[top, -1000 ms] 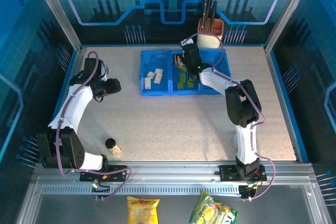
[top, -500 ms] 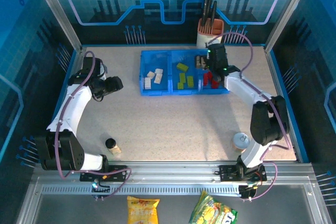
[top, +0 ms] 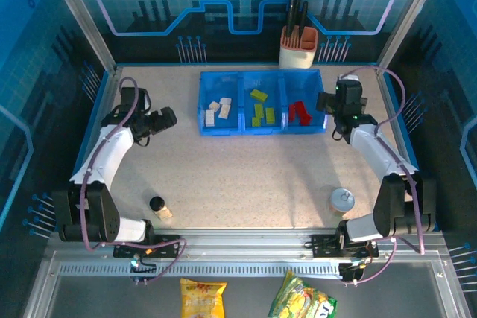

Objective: Sort the legos into containers by color
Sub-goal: Reset both arms

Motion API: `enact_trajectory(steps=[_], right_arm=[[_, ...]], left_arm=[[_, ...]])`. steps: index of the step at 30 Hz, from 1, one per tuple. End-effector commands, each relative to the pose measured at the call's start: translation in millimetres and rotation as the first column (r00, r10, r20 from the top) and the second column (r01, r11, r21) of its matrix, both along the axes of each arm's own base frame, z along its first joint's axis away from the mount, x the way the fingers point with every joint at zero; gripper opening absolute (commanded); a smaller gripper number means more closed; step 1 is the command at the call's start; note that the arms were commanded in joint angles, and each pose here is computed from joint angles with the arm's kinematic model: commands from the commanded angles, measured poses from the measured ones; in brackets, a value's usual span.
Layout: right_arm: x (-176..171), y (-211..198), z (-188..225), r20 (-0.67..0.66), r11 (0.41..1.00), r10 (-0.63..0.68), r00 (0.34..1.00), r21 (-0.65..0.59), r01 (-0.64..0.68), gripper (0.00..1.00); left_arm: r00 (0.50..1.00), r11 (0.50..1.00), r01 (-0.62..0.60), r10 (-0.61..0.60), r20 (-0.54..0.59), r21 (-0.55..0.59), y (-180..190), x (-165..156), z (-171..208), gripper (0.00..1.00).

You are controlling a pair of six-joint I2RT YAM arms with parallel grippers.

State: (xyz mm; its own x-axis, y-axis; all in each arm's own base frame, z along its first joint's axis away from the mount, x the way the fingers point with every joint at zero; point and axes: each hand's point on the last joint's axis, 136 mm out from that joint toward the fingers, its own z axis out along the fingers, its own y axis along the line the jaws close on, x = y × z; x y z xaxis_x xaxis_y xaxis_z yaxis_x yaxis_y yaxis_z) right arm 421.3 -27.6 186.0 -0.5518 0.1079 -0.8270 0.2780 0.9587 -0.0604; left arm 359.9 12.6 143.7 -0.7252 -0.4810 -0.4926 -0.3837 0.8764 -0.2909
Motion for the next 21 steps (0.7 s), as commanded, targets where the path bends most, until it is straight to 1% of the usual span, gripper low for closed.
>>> enact_trajectory(steps=[1, 4, 8, 11, 13, 15, 17, 19, 21], right_arm=[[-13.4, -21.9, -16.9, 0.002, 0.997, -0.083, 0.997, -0.001, 0.083, 1.0], [-24.0, -32.9, -45.1, -0.016, 0.993, -0.114, 0.993, -0.01, 0.114, 1.0], [-33.6, -40.5, -71.5, -0.037, 0.991, -0.125, 0.991, -0.05, 0.123, 1.0], [-36.2, -40.8, -86.1, -0.033, 0.991, -0.1, 0.994, -0.088, 0.097, 1.0], [-34.9, -38.6, -87.5, -0.015, 0.992, -0.079, 0.997, -0.095, 0.078, 1.0], [-31.5, -32.1, -83.2, 0.028, 0.995, -0.041, 0.999, -0.089, 0.043, 1.0], [-28.1, -23.0, -78.0, 0.083, 0.996, 0.009, 0.996, -0.088, -0.002, 1.0], [-27.8, -14.8, -78.0, 0.086, 0.994, 0.048, 0.995, -0.098, -0.04, 1.0], [-26.6, -5.8, -76.7, 0.094, 0.992, 0.095, 0.991, -0.096, -0.086, 1.0]], left_arm=[[0.994, 0.995, -0.071, 0.065, 0.09, 0.064, 17.3, 10.3, 4.1, 0.99], [0.992, 0.993, -0.075, 0.064, 0.107, 0.093, 21.3, 14.9, -10.8, 0.99], [0.991, 0.974, -0.088, 0.065, 0.116, 0.211, 34.3, 16.3, -30.0, 0.99], [0.989, 0.951, -0.067, 0.024, 0.143, 0.303, 39.0, 19.0, -38.2, 0.99], [0.986, 0.934, -0.034, -0.025, 0.162, 0.354, 38.0, 21.4, -43.6, 0.99], [0.972, 0.922, 0.006, -0.097, 0.215, 0.388, 32.6, 27.2, -48.8, 0.99], [0.953, 0.918, 0.024, -0.14, 0.268, 0.396, 27.6, 30.5, -52.0, 0.99], [0.936, 0.92, 0.046, -0.175, 0.304, 0.389, 20.8, 31.9, -50.5, 0.99], [0.9, 0.924, 0.058, -0.212, 0.382, 0.377, 12.8, 34.5, -42.1, 0.99]])
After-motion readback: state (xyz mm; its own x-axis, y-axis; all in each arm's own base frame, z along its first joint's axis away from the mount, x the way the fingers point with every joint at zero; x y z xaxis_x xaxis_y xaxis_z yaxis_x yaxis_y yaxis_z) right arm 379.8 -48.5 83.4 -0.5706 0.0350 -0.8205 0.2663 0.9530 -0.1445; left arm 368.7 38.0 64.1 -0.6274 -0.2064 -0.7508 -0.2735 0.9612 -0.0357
